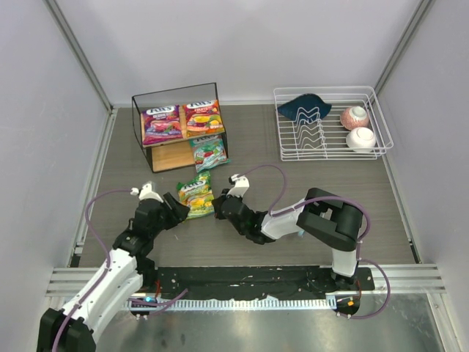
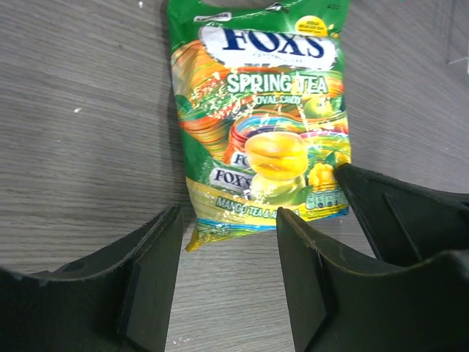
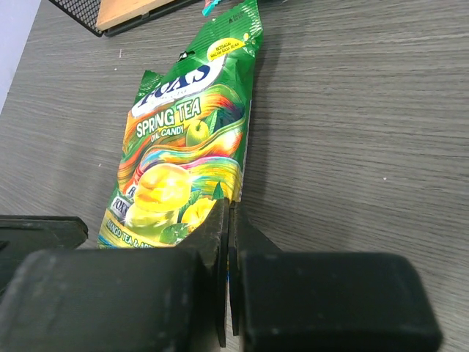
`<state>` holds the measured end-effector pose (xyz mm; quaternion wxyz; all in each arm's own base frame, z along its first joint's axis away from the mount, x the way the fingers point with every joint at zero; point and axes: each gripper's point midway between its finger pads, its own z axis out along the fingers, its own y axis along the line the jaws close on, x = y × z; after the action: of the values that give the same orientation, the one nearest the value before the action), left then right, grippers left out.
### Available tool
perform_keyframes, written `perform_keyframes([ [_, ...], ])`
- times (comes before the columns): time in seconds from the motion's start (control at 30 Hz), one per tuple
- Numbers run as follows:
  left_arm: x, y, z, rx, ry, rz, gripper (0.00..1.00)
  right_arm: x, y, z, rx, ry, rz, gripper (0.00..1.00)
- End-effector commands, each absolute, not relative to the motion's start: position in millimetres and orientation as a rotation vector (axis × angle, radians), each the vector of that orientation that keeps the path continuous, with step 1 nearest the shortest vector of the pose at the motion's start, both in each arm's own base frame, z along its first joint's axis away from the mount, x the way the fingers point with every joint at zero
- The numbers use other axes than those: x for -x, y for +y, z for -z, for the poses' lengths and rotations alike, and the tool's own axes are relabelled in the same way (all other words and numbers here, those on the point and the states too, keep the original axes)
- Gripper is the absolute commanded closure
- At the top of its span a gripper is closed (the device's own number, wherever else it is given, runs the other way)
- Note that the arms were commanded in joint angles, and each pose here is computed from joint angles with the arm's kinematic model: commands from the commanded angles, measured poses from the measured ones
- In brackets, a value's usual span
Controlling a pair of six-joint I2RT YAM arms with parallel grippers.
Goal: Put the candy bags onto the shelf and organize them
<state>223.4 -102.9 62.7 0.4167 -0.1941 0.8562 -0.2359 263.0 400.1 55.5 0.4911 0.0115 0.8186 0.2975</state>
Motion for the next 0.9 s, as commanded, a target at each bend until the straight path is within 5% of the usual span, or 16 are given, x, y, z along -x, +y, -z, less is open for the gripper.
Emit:
perform_keyframes([
  [0.0,-231.1,-99.2,-63.8,0.534,2.128,0.566,0.43,-271.7,403.3,-75.0,-0.103,1.927,-0.752,0.99],
  [0.4,-242.7,-104.1,-54.8,0.550,2.142,0.563,0.46,-267.9,404.4,-73.1,-0.088,1.932,-0.777,0.99],
  [0.7,-240.5,-105.9,-52.9,0.540,2.133,0.585,0.83,-266.1,400.6,-66.4,-0.103,1.940,-0.781,0.99],
  [0.87,-238.2,-107.6,-51.1,0.532,2.142,0.596,0.95,-265.7,402.4,-64.0,-0.103,1.946,-0.787,0.99],
])
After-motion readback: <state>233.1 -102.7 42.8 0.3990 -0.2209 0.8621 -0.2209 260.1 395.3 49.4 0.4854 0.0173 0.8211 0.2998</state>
